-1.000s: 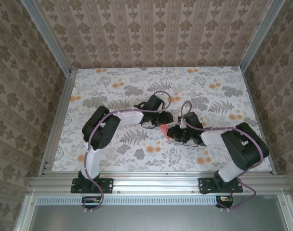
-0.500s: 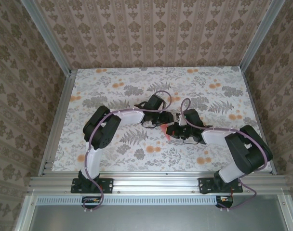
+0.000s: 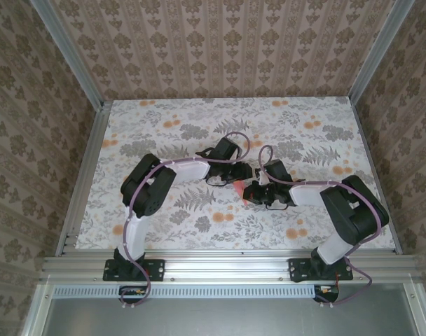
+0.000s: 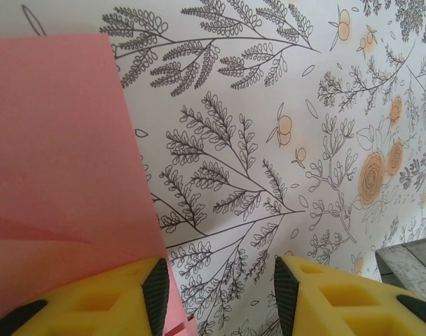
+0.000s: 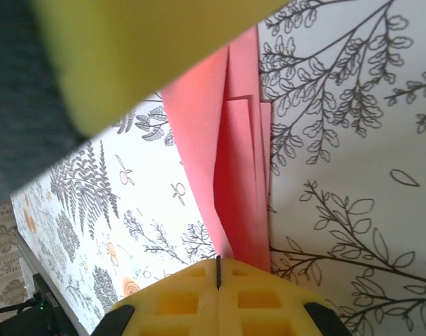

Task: Fold a paper plane with a square sheet of paper (pick it up from the middle)
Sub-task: Fold the wing for the fifth time at the center of the table.

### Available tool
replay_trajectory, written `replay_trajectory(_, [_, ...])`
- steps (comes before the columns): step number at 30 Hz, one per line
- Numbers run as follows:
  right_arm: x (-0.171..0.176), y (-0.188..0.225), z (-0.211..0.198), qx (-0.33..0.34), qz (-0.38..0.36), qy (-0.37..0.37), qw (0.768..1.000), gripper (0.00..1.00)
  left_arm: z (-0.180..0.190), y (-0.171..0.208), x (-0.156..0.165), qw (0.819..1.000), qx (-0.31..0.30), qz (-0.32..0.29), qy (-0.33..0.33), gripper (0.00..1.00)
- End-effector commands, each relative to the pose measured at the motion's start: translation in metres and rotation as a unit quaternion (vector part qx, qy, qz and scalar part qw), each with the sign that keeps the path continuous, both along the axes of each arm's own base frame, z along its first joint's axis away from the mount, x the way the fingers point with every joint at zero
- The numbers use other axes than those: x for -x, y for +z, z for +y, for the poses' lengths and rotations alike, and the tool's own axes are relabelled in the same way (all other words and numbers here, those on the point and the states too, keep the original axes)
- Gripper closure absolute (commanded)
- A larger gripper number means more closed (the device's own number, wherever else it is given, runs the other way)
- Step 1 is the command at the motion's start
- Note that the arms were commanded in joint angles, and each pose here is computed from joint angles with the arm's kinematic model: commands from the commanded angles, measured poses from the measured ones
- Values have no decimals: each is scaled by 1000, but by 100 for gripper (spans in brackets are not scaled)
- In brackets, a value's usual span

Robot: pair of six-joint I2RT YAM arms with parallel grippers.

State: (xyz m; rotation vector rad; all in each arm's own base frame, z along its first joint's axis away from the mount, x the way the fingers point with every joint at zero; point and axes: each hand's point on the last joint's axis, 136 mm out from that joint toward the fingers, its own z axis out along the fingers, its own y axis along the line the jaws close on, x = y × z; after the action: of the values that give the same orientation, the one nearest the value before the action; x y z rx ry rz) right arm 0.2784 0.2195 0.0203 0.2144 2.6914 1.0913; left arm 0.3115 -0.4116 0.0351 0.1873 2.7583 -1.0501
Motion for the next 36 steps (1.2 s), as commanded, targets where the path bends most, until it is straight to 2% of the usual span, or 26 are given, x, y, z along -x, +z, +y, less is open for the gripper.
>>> replay_trajectory(1, [15, -25, -14, 37, 38, -2, 999, 100, 12, -33, 11, 998, -46, 29, -8, 53])
replay_trajectory(11, [28, -34, -25, 57, 57, -5, 997, 100, 12, -34, 12, 998, -49, 31, -9, 53])
replay_trajectory(22, [6, 37, 8, -30, -5, 32, 999, 100, 11, -34, 12, 998, -49, 33, -10, 53])
replay_trajectory(27, [5, 24, 12, -23, 14, 35, 999, 100, 9, -33, 12, 998, -48, 34, -12, 53])
replay_trajectory(36, [32, -24, -18, 58, 66, 33, 996, 100, 11, -35, 14, 998, -53, 36, -15, 53])
